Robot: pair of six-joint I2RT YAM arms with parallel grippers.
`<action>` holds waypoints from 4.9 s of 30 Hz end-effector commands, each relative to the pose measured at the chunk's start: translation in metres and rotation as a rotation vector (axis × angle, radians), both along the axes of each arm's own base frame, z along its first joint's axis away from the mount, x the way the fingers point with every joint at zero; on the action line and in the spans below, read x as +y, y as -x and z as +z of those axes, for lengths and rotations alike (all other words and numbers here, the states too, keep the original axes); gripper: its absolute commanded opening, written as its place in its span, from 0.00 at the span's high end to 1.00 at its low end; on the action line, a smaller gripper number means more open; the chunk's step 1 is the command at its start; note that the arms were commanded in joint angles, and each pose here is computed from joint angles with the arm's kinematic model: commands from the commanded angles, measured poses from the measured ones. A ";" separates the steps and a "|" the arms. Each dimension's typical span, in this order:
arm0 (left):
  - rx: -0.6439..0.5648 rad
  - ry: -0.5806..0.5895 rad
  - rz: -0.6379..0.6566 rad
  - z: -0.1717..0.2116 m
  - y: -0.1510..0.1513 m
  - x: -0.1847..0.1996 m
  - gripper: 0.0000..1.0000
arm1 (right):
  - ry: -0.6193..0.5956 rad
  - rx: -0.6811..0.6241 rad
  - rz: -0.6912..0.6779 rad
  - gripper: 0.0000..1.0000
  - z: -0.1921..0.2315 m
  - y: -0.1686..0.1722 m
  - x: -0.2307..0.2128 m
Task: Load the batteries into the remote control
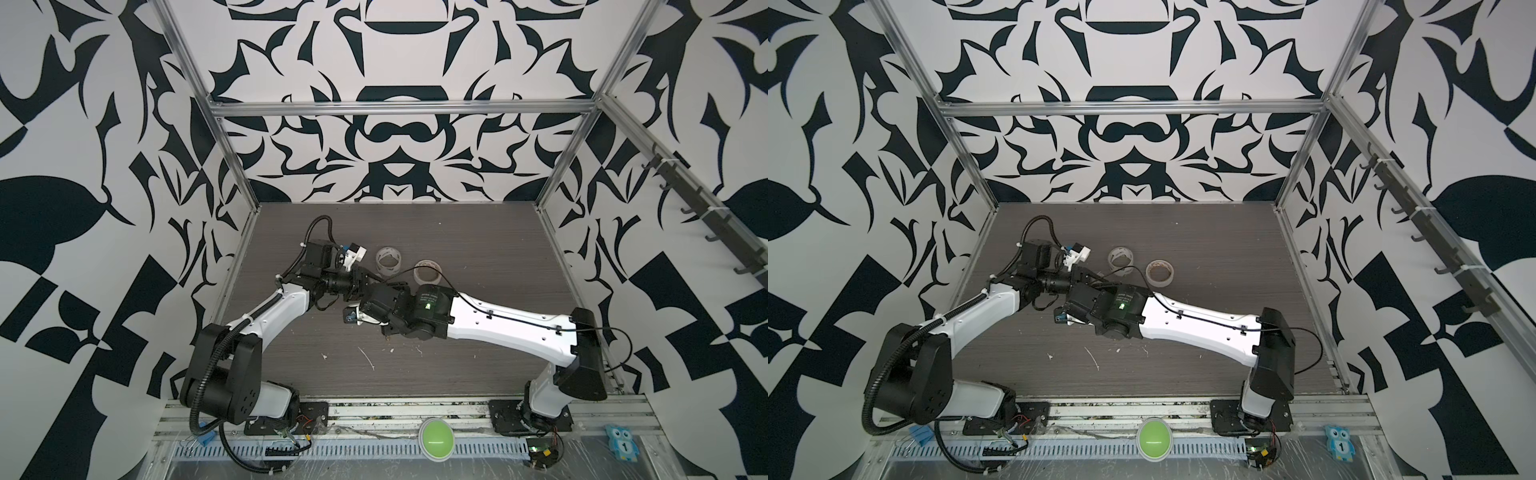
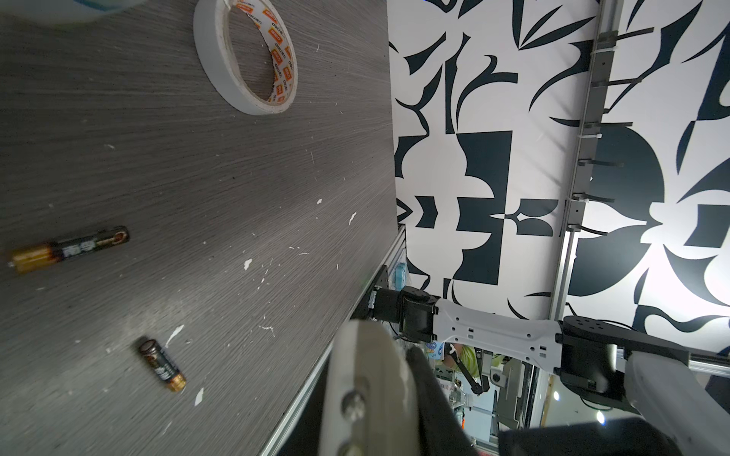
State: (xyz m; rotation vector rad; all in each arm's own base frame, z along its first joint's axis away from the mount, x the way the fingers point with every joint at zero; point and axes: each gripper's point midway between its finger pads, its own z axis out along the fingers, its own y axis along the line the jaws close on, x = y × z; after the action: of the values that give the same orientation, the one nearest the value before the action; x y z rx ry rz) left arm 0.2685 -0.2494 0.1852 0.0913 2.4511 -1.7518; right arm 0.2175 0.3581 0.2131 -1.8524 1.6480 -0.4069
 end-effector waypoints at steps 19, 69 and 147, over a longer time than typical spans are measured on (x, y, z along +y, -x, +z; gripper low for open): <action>-0.031 0.017 -0.018 0.009 0.003 0.000 1.00 | -0.001 0.069 0.028 0.28 -0.012 0.011 -0.004; -0.106 0.106 -0.170 0.034 0.032 -0.018 1.00 | -0.602 0.349 0.187 0.45 0.040 0.044 -0.009; -0.118 0.190 -0.245 0.050 0.050 -0.029 1.00 | -0.489 -0.138 0.169 0.53 0.061 0.015 -0.014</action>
State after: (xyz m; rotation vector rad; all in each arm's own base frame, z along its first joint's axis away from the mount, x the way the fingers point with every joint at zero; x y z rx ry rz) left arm 0.2359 -0.2765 0.2251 0.4067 2.2566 -1.9169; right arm 0.1816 0.3468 0.2388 -1.7060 1.3723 0.0199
